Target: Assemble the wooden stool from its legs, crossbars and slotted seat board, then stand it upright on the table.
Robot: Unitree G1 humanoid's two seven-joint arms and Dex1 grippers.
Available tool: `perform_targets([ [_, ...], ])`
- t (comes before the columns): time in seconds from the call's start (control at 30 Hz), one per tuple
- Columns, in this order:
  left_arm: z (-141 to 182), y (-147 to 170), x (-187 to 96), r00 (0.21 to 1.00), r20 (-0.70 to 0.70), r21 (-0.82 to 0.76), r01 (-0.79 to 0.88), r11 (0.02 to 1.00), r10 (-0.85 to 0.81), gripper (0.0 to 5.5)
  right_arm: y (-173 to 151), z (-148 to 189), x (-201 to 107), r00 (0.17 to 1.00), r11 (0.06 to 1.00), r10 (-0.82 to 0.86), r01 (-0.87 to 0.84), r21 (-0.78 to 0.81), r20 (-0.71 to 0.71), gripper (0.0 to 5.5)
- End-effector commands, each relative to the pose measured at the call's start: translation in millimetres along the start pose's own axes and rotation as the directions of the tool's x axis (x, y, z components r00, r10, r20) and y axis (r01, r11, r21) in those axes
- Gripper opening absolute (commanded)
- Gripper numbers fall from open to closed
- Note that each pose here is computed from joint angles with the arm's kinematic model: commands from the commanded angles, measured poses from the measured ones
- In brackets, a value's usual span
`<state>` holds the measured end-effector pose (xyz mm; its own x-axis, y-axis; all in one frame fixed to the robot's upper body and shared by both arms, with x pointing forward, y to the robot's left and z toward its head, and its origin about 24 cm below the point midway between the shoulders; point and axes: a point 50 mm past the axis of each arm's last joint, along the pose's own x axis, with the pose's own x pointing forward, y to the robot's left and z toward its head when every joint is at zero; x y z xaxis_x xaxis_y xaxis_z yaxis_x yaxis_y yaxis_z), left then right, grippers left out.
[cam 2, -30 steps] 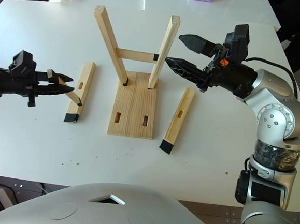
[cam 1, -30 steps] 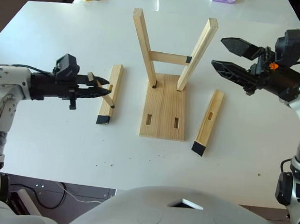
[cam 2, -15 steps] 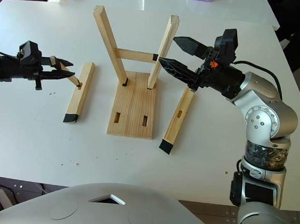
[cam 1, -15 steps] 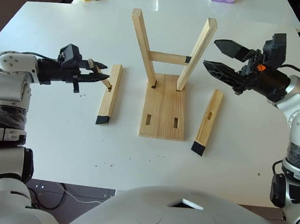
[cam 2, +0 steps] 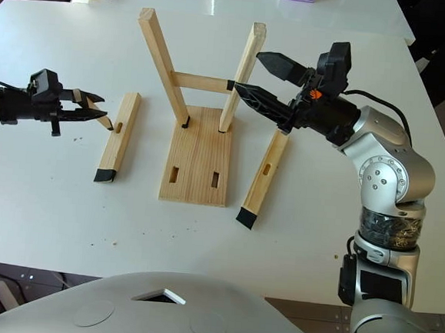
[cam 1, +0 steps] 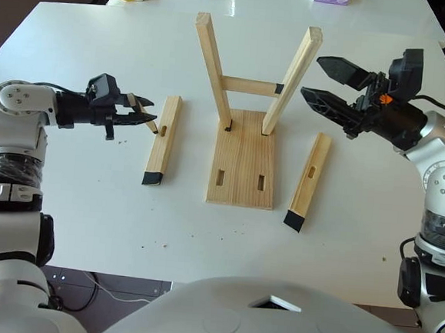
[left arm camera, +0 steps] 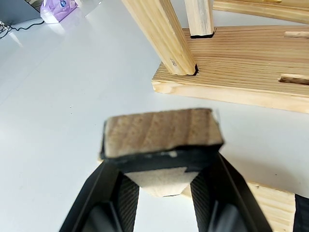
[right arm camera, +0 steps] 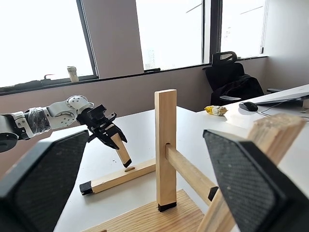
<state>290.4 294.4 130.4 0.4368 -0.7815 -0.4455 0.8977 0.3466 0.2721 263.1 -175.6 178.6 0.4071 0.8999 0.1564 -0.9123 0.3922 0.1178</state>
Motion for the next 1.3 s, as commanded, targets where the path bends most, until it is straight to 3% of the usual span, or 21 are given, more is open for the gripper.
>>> perform_targets([
  [0.03,-4.9,-8.0,0.3,0.999,-0.011,-0.015,0.045,0.999,-0.045,1.31,-0.8,-0.1,0.9,1.0,1.0,-0.004,0.004,-0.007,-0.004,4.36],
  [0.4,-2.9,-38.9,-0.5,0.984,0.01,-0.095,0.18,0.979,-0.18,1.31,2.8,-3.9,0.0,1.0,1.0,-0.018,0.018,0.007,-0.002,4.36],
  [0.7,28.1,-32.7,4.4,0.974,0.11,-0.061,0.203,0.977,-0.196,1.31,2.8,-4.1,-0.1,1.0,1.0,-0.01,0.01,0.01,-0.02,4.36],
  [1.3,6.4,-33.7,11.6,0.982,0.065,-0.079,0.182,0.98,-0.177,1.31,2.8,-5.6,4.9,0.999,0.999,0.034,-0.033,0.028,-0.039,4.36],
])
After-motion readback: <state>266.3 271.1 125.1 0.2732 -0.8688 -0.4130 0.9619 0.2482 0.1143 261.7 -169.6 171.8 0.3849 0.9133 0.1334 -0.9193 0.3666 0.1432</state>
